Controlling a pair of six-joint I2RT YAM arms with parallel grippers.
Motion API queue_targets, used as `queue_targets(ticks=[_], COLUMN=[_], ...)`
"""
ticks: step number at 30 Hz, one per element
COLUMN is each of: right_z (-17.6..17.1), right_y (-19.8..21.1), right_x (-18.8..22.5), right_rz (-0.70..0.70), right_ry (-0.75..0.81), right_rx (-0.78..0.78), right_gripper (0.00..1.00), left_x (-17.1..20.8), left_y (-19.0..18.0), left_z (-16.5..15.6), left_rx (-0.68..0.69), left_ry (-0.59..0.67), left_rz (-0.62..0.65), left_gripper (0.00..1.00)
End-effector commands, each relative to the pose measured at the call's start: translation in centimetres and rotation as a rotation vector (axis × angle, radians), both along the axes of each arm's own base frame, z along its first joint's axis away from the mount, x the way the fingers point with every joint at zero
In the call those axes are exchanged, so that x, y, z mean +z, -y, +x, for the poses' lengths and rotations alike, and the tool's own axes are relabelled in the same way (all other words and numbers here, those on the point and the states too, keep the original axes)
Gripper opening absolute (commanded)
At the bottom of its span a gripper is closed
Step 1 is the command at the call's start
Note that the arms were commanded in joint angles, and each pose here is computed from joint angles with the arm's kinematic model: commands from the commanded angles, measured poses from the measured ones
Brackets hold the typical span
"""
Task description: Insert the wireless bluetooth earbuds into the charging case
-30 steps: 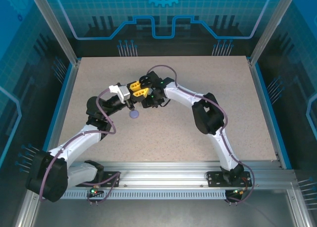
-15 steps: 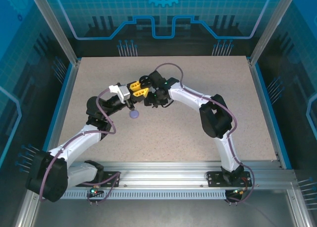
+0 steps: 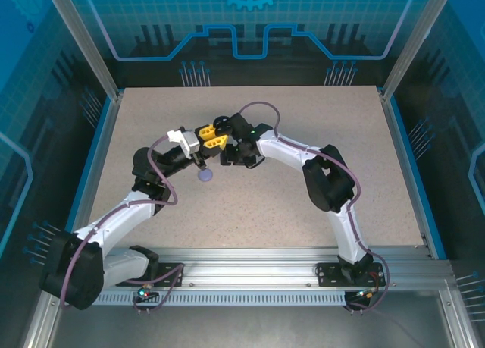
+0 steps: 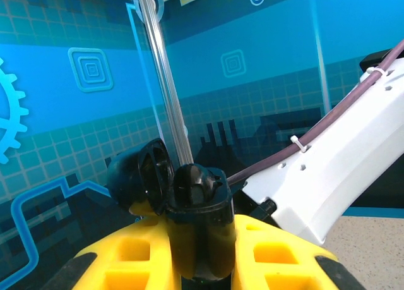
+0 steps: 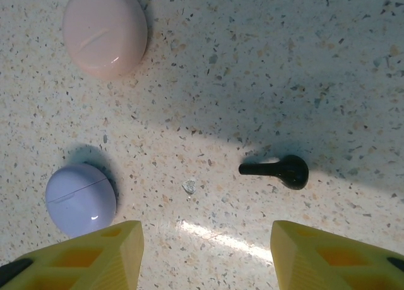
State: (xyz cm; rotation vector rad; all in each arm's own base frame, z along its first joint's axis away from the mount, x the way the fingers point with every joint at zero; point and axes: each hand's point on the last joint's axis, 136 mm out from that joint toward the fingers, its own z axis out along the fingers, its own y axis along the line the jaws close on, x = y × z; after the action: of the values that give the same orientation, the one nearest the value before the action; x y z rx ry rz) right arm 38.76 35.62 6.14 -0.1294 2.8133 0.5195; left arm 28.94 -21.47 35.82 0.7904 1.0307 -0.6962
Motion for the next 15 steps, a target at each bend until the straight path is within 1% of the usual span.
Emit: queue_targets(ticks=[1,15], right_z=[-0.6,0.1], right_y=[-0.3,0.6], right_x=[-1.9,-3.8], right_rz=[-0.011,-0.021], right_ry=[-0.042,-0.073], right_rx=[-0.008,-0.042], right_gripper=[0.56,0.56], left_x=[1.9,2.1], left_y=[-0.3,-0.3], left_z=[-0.3,-0.4], left_rx=[0.014,0.014], left_ry=[0.059,0.066], left_rz=[-0.017,-0.017], left_gripper=[0.0,0.0])
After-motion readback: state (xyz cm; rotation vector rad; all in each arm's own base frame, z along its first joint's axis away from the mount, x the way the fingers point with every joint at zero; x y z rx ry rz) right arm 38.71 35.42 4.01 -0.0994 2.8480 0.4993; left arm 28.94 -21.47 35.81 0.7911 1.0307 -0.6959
